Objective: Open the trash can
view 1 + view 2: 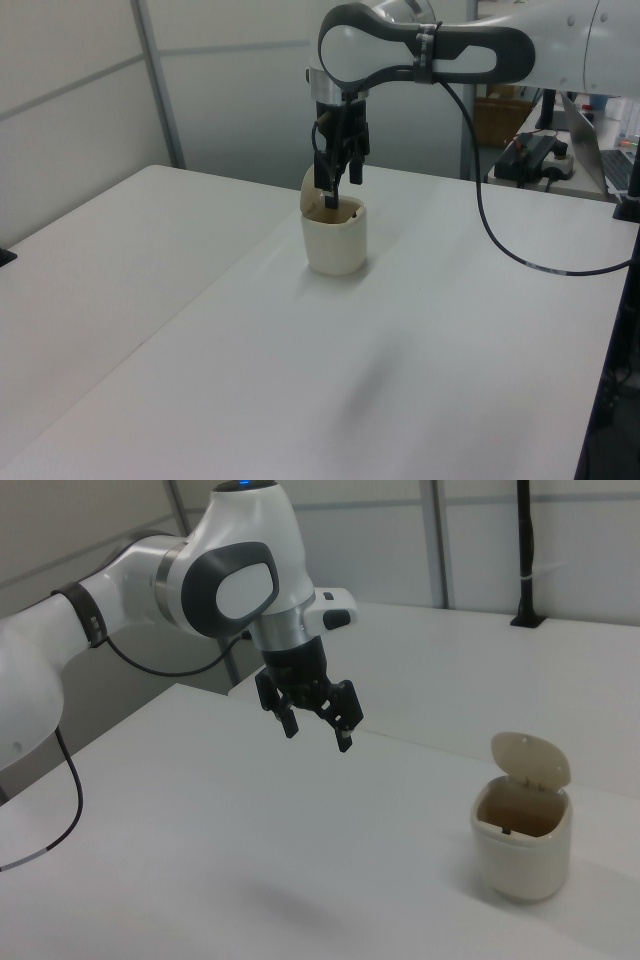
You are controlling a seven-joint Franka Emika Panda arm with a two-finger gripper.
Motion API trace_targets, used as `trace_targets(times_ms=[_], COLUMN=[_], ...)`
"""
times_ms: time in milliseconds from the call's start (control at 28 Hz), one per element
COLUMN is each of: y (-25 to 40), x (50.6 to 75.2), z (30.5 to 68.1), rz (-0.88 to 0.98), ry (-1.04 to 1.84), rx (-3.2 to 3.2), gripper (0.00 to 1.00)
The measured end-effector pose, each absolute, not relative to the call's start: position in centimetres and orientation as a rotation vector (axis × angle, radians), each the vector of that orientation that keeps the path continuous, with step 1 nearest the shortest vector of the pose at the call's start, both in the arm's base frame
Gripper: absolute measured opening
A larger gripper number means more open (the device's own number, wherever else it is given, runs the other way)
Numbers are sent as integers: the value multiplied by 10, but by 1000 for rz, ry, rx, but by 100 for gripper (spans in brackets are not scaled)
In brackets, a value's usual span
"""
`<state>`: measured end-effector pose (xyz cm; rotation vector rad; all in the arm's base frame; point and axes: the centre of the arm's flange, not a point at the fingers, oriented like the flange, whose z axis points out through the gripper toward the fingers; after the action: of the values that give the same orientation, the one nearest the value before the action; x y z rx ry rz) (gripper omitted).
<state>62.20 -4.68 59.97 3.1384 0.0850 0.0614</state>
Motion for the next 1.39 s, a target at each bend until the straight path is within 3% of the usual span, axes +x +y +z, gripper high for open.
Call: trace_targets(times_ms=[1393], y=[-10], x=[631], z=[579], rz=[7], ry=[181], rx=[3144], gripper=[100])
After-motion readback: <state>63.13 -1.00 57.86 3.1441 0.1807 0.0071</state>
